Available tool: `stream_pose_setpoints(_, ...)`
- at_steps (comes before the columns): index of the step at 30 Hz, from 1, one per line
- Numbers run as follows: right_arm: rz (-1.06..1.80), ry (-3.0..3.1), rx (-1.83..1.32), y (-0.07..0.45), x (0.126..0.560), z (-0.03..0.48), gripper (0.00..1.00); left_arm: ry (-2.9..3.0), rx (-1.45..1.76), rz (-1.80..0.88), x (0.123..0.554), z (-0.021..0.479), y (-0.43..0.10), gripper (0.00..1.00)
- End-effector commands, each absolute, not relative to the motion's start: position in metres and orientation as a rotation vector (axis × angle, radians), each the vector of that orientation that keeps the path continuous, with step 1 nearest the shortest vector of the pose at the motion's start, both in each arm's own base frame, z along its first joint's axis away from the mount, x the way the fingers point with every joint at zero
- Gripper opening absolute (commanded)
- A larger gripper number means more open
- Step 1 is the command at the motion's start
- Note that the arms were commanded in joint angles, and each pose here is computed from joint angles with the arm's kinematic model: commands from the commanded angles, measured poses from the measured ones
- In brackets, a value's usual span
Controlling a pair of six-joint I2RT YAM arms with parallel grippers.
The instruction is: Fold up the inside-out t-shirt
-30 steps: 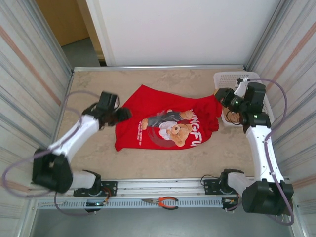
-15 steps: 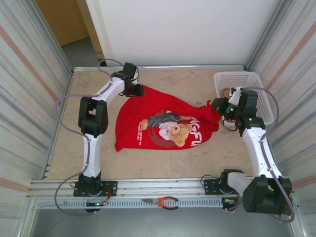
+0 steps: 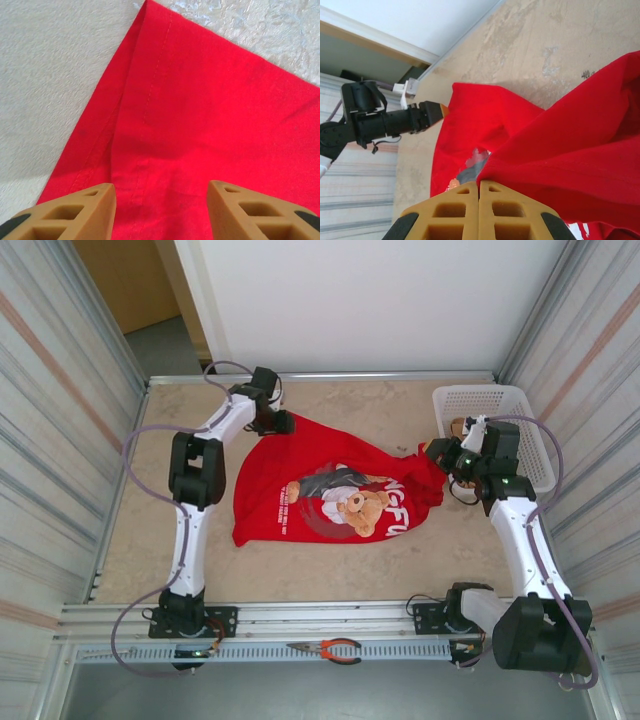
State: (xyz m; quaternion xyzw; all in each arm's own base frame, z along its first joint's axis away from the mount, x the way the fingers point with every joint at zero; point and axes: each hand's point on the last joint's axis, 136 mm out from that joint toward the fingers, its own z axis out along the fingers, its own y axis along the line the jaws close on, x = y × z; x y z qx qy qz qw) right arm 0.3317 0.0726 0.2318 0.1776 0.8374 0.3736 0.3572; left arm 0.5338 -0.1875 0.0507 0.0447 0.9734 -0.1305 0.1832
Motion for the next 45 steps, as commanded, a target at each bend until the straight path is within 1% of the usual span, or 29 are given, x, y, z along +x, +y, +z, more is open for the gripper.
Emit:
stream_pose_setpoints(1,0.959,2.16,0.414,0.076,0.333,0.232,0.0,2.754,0.129,-0.402,0.537,0.049,-0.193,0.51)
stream_pose_setpoints(9,0.958,2.156,0.411,0.075,0.334,0.235,0.0,2.762,0.108,-0.362,0.542,0.042,-0.188,0.51)
stream_pose_setpoints(17,0.956,2.163,0.41,0.076,0.333,0.234,0.0,2.717,0.091,-0.29,0.549,0.051,-0.179,0.51)
stream_pose_setpoints(23,0.955,2.165,0.409,0.076,0.334,0.233,0.0,2.699,0.087,-0.32,0.553,0.054,-0.183,0.51)
stream_pose_setpoints(33,0.947,2.161,0.409,0.074,0.333,0.235,0.0,2.729,0.08,-0.378,0.552,0.039,-0.191,0.51)
stream_pose_setpoints(37,0.947,2.159,0.413,0.072,0.333,0.236,0.0,2.718,0.118,-0.428,0.549,0.041,-0.202,0.46)
stream_pose_setpoints(42,0.945,2.157,0.418,0.07,0.334,0.237,0.0,2.67,0.157,-0.522,0.545,0.055,-0.216,0.37)
stream_pose_setpoints(45,0.945,2.154,0.419,0.07,0.335,0.237,0.0,2.664,0.152,-0.517,0.543,0.058,-0.214,0.36)
